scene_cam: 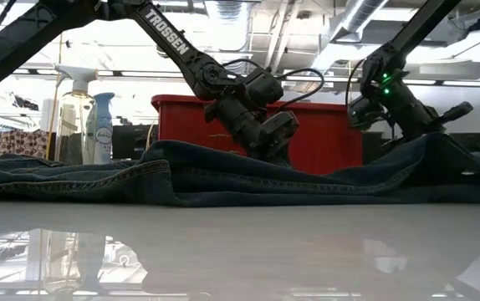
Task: Fold Laundry from Bin
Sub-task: Fold the blue jeans
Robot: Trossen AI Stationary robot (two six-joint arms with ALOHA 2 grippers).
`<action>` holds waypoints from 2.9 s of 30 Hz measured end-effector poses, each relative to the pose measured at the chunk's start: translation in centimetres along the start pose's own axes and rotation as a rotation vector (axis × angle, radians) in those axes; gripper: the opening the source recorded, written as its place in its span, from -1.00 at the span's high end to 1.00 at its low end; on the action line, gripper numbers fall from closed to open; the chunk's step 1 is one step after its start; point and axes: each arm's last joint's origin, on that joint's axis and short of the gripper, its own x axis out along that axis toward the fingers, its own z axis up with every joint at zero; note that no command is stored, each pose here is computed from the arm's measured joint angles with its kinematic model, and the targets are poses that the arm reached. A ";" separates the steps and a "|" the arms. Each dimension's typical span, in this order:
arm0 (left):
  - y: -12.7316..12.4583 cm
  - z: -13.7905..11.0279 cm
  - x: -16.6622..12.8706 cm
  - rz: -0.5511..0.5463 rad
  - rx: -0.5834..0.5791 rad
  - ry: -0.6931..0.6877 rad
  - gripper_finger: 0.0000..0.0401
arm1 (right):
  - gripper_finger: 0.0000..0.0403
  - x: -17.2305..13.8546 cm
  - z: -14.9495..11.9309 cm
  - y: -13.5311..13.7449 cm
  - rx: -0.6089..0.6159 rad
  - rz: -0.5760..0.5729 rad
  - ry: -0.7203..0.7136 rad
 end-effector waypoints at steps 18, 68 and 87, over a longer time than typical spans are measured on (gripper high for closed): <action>0.0 0.0 0.0 0.003 0.021 0.003 1.00 | 0.93 -6.7 -3.5 -3.6 -0.018 0.390 -0.221; -13.7 4.5 -28.5 0.168 0.001 0.441 1.00 | 0.92 -23.2 -12.4 -1.9 -0.511 0.988 -0.547; -23.3 -0.4 -45.0 0.205 -0.026 -0.281 1.00 | 0.90 -21.4 -23.3 3.5 -0.825 1.176 -0.442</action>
